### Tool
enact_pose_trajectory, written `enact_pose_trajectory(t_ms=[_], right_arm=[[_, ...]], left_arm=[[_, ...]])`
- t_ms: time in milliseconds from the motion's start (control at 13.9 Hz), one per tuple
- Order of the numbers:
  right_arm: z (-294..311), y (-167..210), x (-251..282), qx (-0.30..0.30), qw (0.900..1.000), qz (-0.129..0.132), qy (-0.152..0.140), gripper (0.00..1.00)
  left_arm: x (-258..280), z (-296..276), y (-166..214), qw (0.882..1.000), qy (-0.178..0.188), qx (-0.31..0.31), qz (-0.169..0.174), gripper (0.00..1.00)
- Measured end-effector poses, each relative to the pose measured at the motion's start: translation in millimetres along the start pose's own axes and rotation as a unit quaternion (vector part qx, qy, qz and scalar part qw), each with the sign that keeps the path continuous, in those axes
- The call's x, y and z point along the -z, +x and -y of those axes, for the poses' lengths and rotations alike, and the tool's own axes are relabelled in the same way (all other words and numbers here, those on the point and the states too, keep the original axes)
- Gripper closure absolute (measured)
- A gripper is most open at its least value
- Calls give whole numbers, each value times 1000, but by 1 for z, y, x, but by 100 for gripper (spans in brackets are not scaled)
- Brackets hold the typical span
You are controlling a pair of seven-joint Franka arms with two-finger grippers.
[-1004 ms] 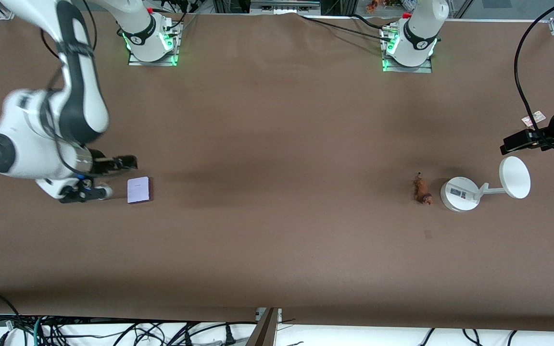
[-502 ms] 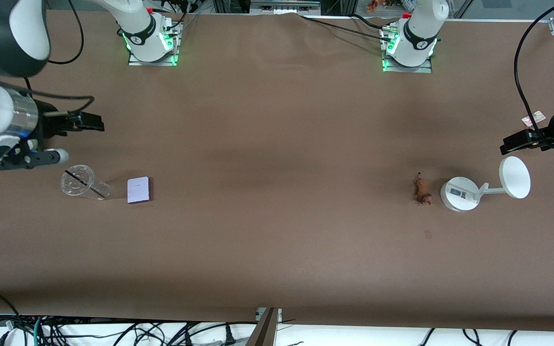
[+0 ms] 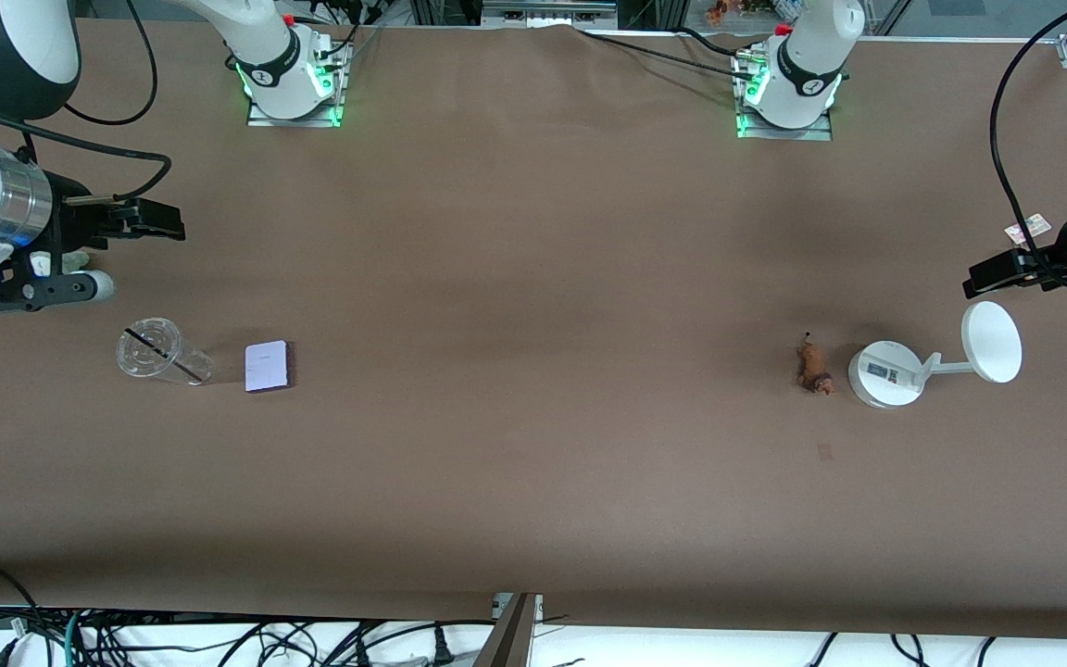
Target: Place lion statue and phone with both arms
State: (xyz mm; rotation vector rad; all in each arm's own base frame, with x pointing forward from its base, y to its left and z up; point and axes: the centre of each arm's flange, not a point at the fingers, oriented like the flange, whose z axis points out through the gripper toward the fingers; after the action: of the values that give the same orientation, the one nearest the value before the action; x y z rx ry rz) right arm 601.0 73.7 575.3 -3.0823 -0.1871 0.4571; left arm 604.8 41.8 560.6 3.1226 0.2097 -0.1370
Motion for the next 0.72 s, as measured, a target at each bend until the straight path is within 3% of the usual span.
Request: enact_pose_trajectory(t_ms=[717], right_arm=[[-32, -11, 10, 7, 1000, 3, 3, 0]], left_arm=[[0, 0, 0, 1000, 0, 0, 0, 0]])
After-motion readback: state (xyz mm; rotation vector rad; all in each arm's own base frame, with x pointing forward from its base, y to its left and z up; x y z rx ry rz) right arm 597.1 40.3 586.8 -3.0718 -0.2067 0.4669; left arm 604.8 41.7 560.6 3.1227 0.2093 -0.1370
